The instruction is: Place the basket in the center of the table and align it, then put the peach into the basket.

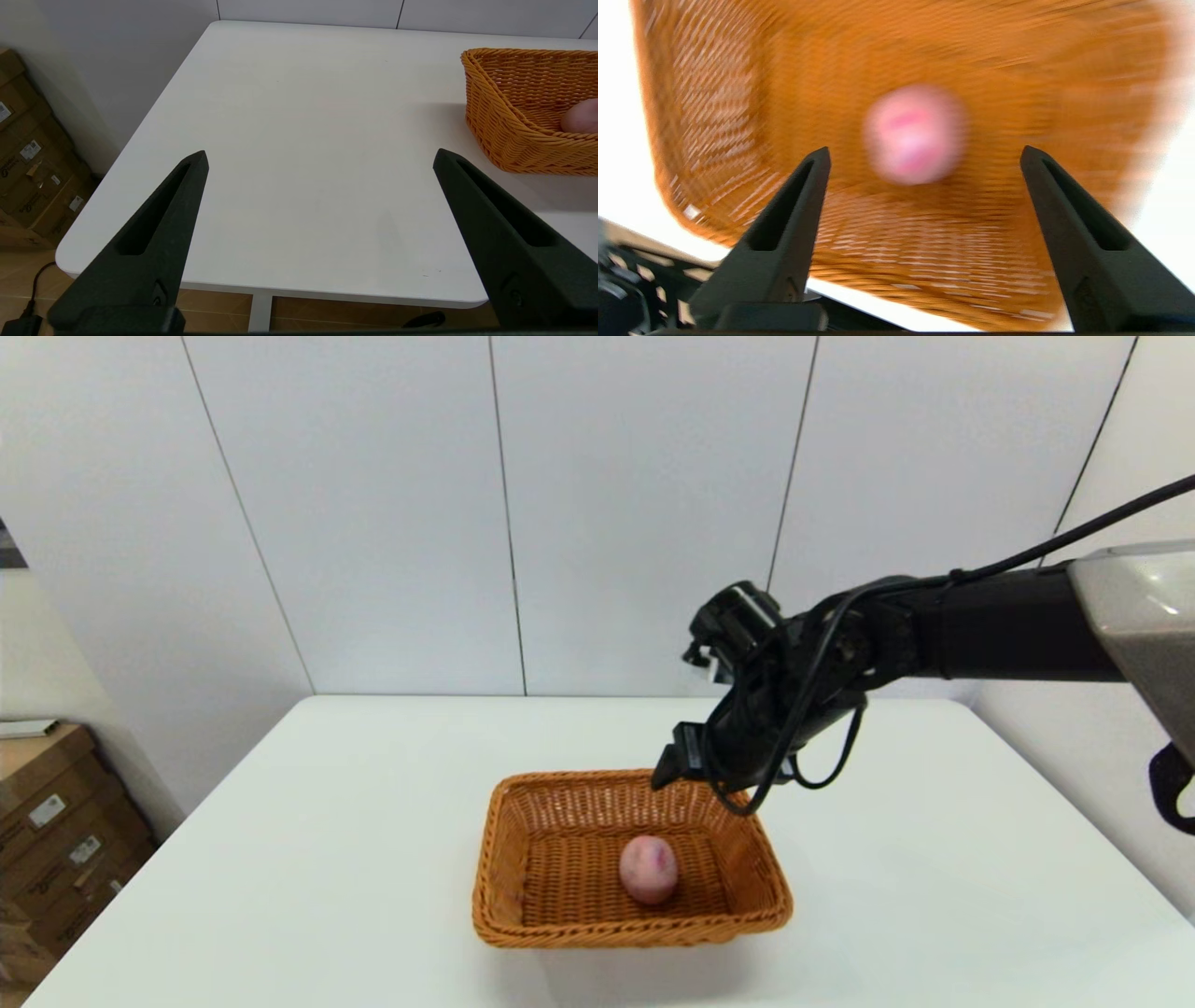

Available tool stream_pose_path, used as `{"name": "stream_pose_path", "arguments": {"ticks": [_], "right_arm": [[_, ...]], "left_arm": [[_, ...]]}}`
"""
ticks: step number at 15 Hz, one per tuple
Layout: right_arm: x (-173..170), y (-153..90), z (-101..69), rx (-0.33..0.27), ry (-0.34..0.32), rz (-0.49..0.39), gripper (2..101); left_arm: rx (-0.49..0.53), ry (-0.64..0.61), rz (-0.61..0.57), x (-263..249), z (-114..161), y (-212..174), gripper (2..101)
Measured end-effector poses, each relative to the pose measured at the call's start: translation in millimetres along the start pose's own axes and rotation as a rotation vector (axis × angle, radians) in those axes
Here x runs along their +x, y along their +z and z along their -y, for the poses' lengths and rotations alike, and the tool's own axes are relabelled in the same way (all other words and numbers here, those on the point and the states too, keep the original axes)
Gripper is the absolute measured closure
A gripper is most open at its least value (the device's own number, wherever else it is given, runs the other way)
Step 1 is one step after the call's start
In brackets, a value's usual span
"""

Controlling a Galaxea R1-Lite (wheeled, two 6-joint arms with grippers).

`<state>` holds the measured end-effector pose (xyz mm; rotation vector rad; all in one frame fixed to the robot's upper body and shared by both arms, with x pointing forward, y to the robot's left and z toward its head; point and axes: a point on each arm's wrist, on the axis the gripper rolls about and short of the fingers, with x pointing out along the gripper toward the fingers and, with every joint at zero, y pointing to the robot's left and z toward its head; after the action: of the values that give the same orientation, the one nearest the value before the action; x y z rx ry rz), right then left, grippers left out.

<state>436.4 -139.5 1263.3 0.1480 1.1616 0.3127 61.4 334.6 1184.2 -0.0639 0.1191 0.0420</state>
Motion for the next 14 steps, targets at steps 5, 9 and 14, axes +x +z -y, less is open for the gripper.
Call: {"name": "stream_pose_path", "arguments": {"ticks": [5, 9, 14], "right_arm": [[-37.4, 36.7, 124.8, 0.183, -0.048, 0.085, 12.1], [-67.7, 42.9, 219.1, 0.229, -0.087, 0.166, 8.9], [-107.1, 35.1, 237.1, 0.232, -0.098, 0.244, 6.8]], "left_arm": [[0.0, 0.001, 0.0, 0.0, 0.0, 0.0, 5.4], [0.0, 0.001, 0.0, 0.0, 0.0, 0.0, 5.4], [0.0, 0.001, 0.0, 0.0, 0.0, 0.0, 5.4]]}}
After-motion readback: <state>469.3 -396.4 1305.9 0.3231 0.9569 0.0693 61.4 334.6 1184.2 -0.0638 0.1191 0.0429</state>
